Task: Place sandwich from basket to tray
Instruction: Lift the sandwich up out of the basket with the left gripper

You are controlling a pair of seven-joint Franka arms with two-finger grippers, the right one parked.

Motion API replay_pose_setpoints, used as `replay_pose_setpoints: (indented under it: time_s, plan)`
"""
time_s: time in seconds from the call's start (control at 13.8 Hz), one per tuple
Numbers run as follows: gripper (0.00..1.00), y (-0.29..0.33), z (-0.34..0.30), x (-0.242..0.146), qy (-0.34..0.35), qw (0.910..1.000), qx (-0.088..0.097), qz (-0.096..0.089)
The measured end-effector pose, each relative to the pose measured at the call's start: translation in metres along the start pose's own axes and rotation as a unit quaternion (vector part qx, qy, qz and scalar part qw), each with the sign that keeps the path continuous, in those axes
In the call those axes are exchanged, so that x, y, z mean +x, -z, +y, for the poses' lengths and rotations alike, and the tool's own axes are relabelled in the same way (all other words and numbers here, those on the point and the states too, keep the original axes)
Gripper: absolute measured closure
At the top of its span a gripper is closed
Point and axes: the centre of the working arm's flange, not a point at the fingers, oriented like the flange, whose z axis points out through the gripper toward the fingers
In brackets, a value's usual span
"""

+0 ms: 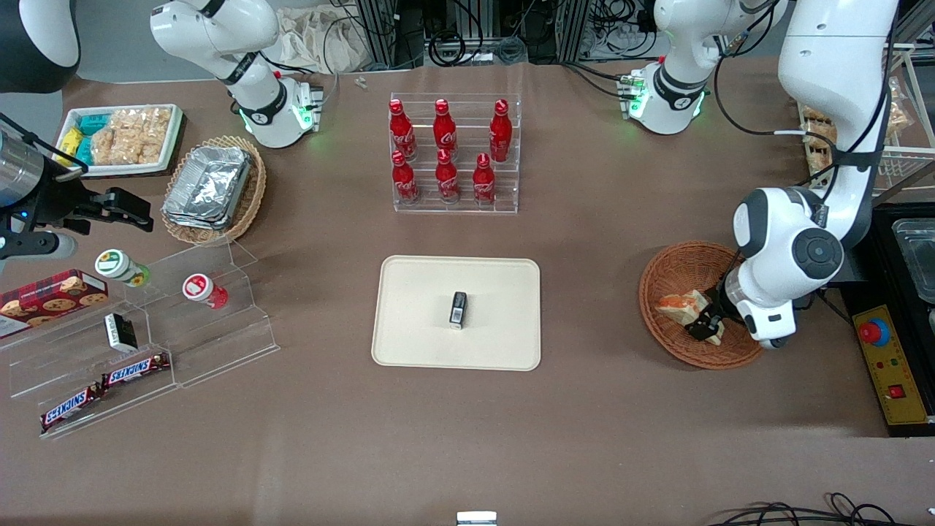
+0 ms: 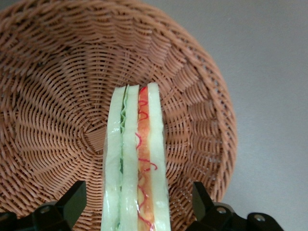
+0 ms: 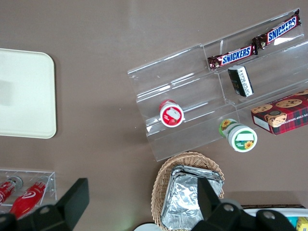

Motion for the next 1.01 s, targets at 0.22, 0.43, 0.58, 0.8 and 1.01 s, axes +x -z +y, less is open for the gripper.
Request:
replay_pose_setpoints:
  time_s: [0.22,0.43,0.58,0.8,1.01]
  plan:
    - [0.04,-0.01,-0.003,-0.002,0.0,1.0,0.005,-0.003]
    - [0.32,-0.006,-0.002,-0.002,0.0,1.0,0.003,-0.002]
    - [0.53,0.002,0.001,-0.004,-0.003,1.0,-0.001,0.0]
    - [0.68,0.027,0.009,-0.018,-0.02,0.9991,0.033,-0.017]
    - [0.72,0.094,0.022,-0.022,-0.034,0.9971,0.065,-0.022]
